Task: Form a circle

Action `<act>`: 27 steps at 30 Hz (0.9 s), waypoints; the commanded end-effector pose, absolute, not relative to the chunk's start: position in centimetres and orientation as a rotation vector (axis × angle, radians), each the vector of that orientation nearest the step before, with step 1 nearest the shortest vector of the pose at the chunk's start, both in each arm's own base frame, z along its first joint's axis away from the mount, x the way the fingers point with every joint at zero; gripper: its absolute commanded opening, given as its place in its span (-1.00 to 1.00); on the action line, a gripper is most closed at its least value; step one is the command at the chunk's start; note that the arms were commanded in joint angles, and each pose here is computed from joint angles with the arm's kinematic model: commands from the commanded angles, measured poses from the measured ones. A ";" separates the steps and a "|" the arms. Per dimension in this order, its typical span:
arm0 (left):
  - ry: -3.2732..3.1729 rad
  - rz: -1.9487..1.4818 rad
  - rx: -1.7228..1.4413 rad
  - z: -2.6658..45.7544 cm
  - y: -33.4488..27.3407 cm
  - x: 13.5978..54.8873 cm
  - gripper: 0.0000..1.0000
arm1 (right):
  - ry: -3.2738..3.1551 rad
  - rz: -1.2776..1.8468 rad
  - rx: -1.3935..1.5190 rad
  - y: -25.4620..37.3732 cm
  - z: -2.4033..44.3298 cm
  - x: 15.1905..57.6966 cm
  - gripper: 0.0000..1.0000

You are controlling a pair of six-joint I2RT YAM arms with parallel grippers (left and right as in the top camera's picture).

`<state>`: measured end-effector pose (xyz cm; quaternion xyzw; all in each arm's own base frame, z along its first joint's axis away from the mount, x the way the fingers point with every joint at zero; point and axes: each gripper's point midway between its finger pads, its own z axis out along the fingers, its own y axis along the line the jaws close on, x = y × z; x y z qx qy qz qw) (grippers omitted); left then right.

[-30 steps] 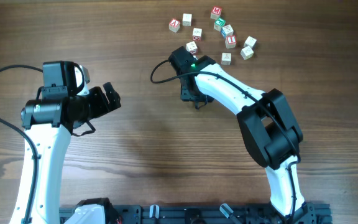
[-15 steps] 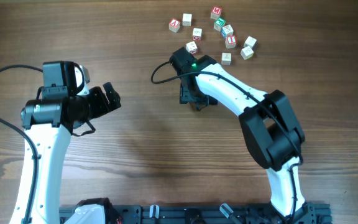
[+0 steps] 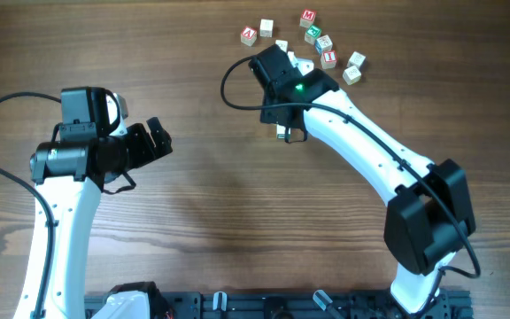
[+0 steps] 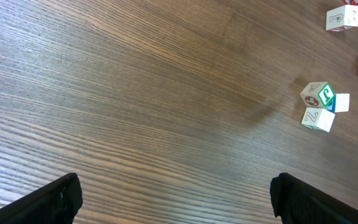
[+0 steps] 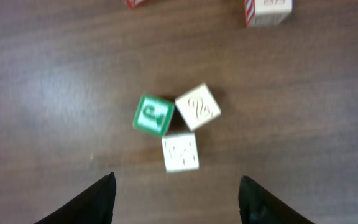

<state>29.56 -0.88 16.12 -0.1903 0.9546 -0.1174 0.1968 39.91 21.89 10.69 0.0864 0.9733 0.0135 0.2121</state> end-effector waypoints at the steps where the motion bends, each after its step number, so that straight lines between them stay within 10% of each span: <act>1: 2.669 -0.323 -0.510 16.3 -0.7 29.4 1.00 | 2.661 -0.027 0.364 19.4 8.8 42.3 -0.10; 27: 2.669 -0.323 -0.510 16.3 -0.7 29.4 1.00 | 2.612 0.363 0.257 22.6 5.3 48.4 -0.56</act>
